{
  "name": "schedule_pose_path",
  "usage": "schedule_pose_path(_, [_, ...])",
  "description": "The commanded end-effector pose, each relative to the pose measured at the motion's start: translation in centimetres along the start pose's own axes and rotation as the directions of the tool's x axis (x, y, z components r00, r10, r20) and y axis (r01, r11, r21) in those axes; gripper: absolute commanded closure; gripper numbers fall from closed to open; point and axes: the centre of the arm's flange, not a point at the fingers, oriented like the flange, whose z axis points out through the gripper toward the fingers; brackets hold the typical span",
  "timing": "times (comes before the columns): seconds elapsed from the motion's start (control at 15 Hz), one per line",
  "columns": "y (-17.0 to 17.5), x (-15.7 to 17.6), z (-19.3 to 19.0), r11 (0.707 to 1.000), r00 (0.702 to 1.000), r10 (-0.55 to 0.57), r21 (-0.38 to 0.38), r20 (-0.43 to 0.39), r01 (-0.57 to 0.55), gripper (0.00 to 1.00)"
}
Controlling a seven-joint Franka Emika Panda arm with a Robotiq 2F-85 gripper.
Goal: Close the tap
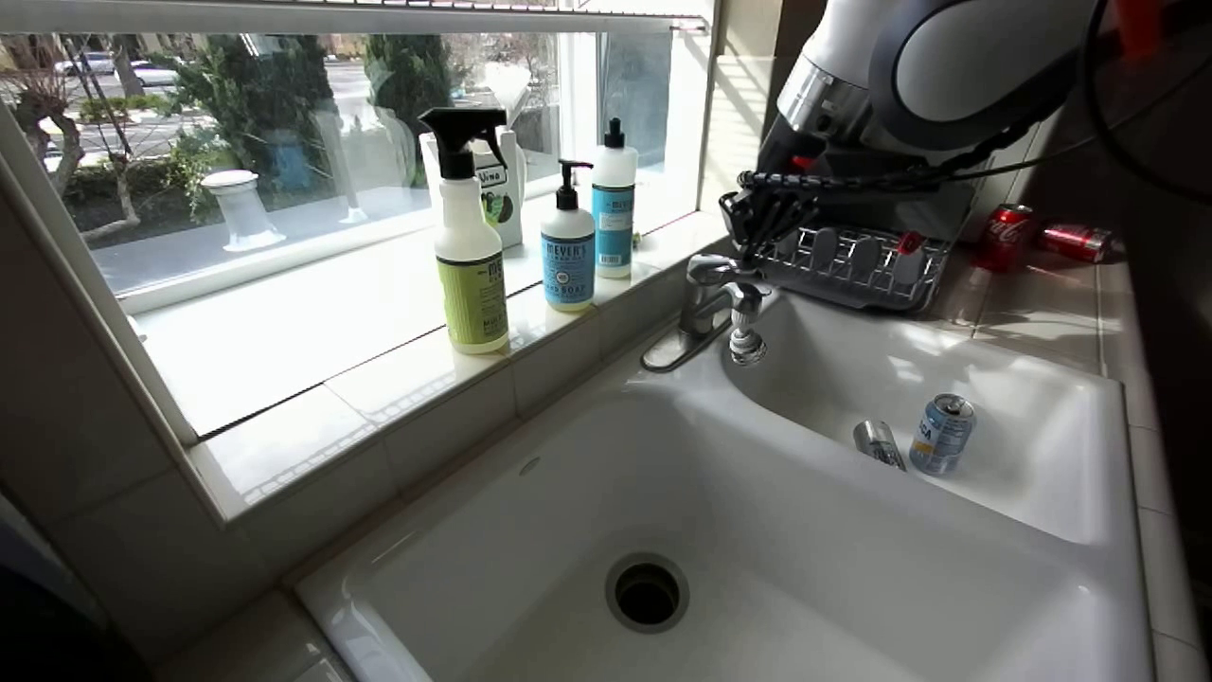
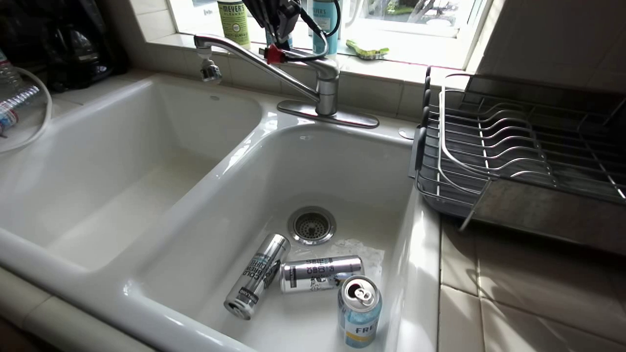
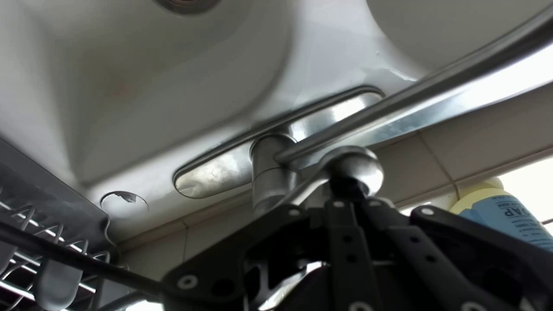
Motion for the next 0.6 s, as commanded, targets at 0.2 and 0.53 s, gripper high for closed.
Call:
schedule_pose_path(0.2, [0.1,-2.7,2.0,1.000,0.999,-0.002,0.009,0.054,0.002,1.00])
schedule_pose_path(0.53, [0.3,-2.1,0.5,1.000,0.999,-0.013,0.002,-0.044,0.013,1.00])
